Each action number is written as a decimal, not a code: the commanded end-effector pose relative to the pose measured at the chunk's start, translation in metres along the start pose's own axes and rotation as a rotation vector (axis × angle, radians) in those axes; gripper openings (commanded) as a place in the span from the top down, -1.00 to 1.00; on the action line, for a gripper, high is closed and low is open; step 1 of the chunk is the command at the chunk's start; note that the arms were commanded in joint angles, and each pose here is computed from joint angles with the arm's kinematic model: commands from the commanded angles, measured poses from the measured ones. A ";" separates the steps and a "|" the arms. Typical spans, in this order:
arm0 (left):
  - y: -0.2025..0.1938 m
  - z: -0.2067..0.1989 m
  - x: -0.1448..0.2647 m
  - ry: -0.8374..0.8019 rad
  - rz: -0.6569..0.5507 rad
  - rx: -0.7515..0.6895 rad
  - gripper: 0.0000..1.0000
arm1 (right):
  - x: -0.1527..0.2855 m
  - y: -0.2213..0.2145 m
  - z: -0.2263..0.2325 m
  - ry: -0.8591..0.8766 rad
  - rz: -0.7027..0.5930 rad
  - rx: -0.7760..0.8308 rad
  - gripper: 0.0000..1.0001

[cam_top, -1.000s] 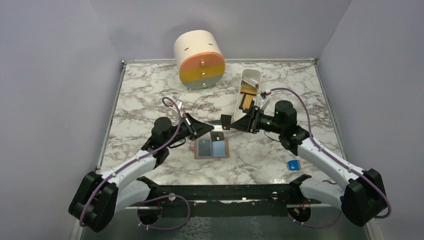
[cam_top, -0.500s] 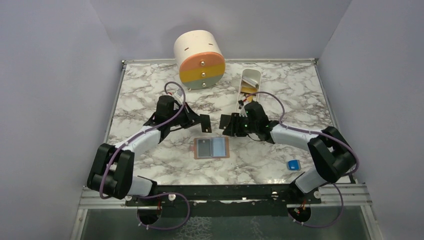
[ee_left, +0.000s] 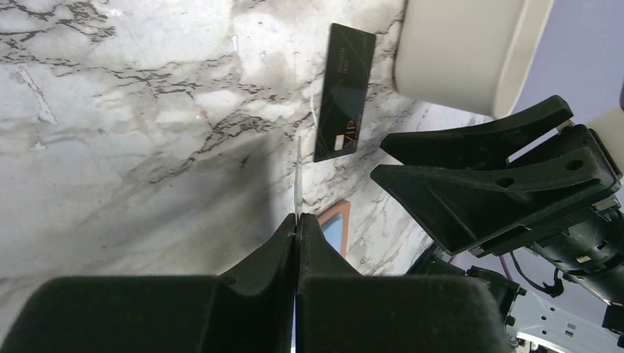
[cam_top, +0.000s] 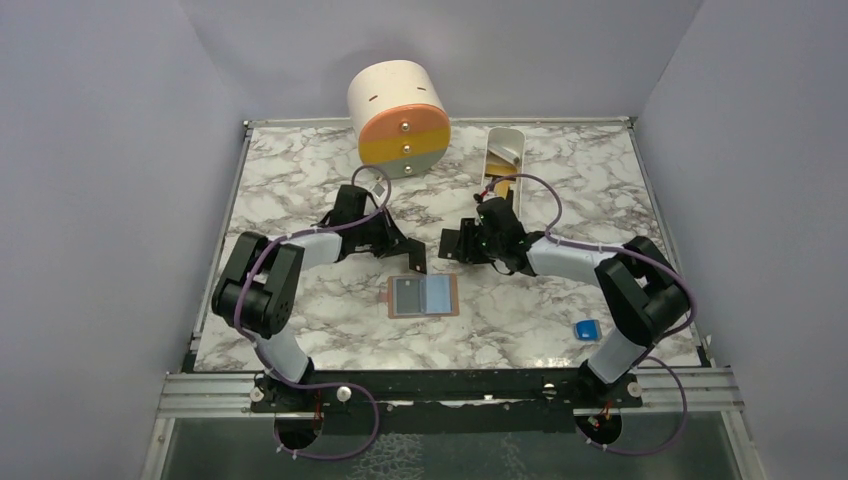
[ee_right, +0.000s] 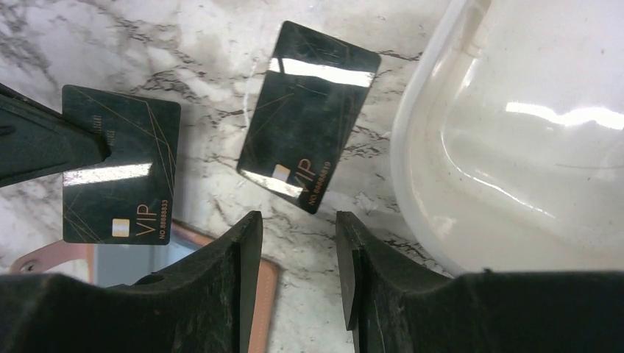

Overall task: Put the credit cards into the card holder
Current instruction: Move the storage box to the center of the board.

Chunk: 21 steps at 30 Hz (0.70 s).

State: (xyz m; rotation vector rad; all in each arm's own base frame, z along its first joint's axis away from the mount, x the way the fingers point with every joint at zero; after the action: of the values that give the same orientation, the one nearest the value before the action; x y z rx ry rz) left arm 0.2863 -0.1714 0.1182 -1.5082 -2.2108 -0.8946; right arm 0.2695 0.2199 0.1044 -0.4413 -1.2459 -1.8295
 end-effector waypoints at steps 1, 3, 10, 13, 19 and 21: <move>-0.001 0.011 -0.015 -0.006 0.066 0.016 1.00 | -0.012 0.006 -0.006 -0.086 -0.042 0.013 0.15; -0.001 0.013 -0.021 -0.024 0.079 0.021 1.00 | -0.016 0.007 -0.005 -0.083 -0.040 0.017 0.12; -0.001 0.014 -0.042 0.005 0.083 0.056 1.00 | -0.031 0.002 -0.006 -0.078 -0.011 -0.027 0.06; -0.001 0.013 -0.050 0.011 0.075 0.066 1.00 | -0.034 -0.003 -0.006 -0.064 0.007 -0.038 0.06; -0.002 0.009 -0.060 0.003 0.068 0.081 1.00 | -0.036 -0.013 -0.007 -0.020 0.039 -0.058 0.07; -0.003 0.008 -0.059 0.006 0.064 0.082 1.00 | -0.035 -0.016 -0.006 0.004 0.055 -0.063 0.09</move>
State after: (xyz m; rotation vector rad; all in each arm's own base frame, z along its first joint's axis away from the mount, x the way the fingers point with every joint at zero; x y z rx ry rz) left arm 0.3059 -0.2030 0.0851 -1.5749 -2.1663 -0.7612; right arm 0.2898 0.2329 0.0895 -0.4557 -1.2382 -1.8788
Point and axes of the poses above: each gripper's point midway between its finger pads, its own x axis back along the fingers, its own z axis along the line the jaws close on, y = z × x, the point moved 9 cm from there along x, back along the fingers, and after that the axes turned 6 degrees about -x, right-handed, at the moved point
